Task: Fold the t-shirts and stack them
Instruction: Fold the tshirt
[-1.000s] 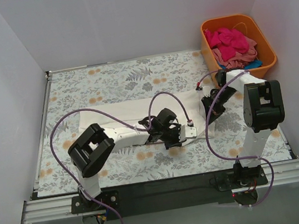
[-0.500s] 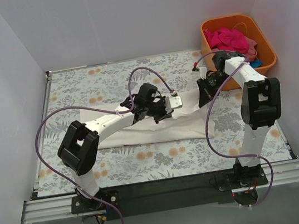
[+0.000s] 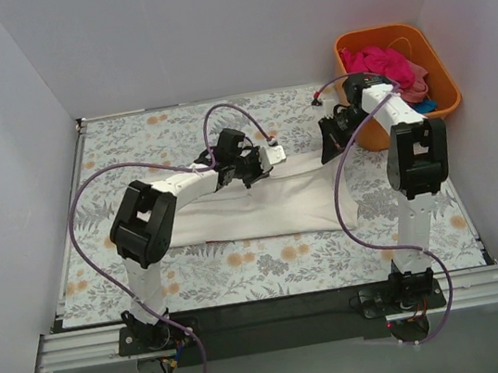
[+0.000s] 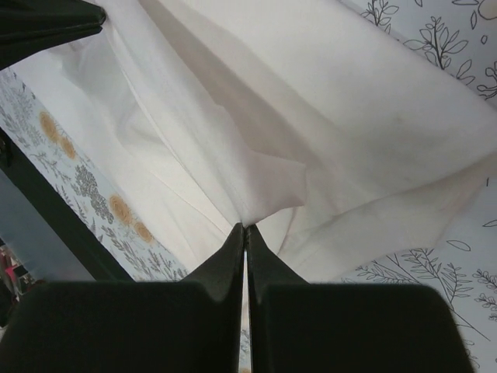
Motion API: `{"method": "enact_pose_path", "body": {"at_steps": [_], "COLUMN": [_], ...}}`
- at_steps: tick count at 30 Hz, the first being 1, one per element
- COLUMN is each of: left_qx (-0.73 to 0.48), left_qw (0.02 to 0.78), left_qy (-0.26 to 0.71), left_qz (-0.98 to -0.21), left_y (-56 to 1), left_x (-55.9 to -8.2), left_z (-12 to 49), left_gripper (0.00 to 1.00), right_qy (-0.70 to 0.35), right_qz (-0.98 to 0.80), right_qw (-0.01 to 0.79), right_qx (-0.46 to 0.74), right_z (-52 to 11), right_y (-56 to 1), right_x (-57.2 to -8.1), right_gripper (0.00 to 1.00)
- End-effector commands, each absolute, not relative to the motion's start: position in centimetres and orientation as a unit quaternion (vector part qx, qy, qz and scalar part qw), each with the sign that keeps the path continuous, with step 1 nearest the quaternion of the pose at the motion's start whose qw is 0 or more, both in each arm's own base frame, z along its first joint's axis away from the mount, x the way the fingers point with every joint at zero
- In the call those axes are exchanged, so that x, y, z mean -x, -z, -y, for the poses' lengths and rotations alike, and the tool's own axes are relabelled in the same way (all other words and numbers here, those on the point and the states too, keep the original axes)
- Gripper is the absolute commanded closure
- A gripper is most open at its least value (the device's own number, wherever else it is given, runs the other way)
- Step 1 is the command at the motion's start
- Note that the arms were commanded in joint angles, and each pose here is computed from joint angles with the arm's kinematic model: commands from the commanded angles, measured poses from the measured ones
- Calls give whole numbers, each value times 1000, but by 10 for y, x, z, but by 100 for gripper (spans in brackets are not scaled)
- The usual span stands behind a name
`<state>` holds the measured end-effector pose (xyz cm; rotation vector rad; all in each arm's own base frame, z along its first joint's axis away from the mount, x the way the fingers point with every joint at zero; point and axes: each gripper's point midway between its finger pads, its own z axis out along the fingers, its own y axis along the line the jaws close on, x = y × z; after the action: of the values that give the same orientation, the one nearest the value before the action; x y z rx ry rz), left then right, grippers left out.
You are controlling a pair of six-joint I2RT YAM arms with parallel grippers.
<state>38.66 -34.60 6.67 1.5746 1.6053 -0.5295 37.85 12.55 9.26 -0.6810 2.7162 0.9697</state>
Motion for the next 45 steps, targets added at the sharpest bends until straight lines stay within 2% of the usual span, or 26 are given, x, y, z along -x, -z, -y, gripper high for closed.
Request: {"method": "enact_pose_path", "body": {"at_steps": [1, 8, 20, 26, 32, 33, 36, 37, 38, 39, 41, 45], "left_qx": [-625, -626, -655, -672, -671, -671, -670, -667, -660, -652, -624, -543], "left_qw": [457, 467, 449, 401, 366, 362, 342, 337, 334, 339, 338, 325], "left_qy": [186, 189, 210, 233, 252, 252, 260, 262, 263, 262, 269, 283], "left_qz": [-606, -595, -571, -577, -593, -596, -606, -611, -620, -626, -651, -720], "left_y": [-96, -108, -125, -107, -87, -84, -81, -82, -84, -91, -98, -109], "left_x": [-415, -414, -370, -341, -325, -324, -317, -314, -313, -315, -317, -332], "left_z": [348, 344, 327, 314, 311, 311, 307, 305, 303, 300, 296, 274], "left_gripper": [100, 100, 100, 100, 100, 100, 100, 97, 88, 83, 75, 71], "right_qy": [-318, -331, -374, -368, -346, -342, -335, -322, -313, -302, -289, -270], "right_qz": [-911, -907, -899, -904, -910, -911, -910, -912, -912, -913, -913, -908], "right_qw": [118, 118, 74, 36, 28, 26, 29, 33, 42, 51, 71, 85], "right_qx": [236, 232, 213, 214, 228, 230, 245, 252, 262, 270, 280, 309], "right_z": [-130, -137, -145, -139, -133, -132, -131, -127, -124, -122, -119, -133], "right_y": [-102, -105, -113, -91, -81, -79, -80, -81, -84, -85, -92, -94], "right_x": [-397, -398, -325, -289, -278, -277, -277, -279, -282, -284, -289, -290], "right_gripper": [99, 99, 99, 99, 99, 94, 71, 61, 55, 52, 53, 58]}}
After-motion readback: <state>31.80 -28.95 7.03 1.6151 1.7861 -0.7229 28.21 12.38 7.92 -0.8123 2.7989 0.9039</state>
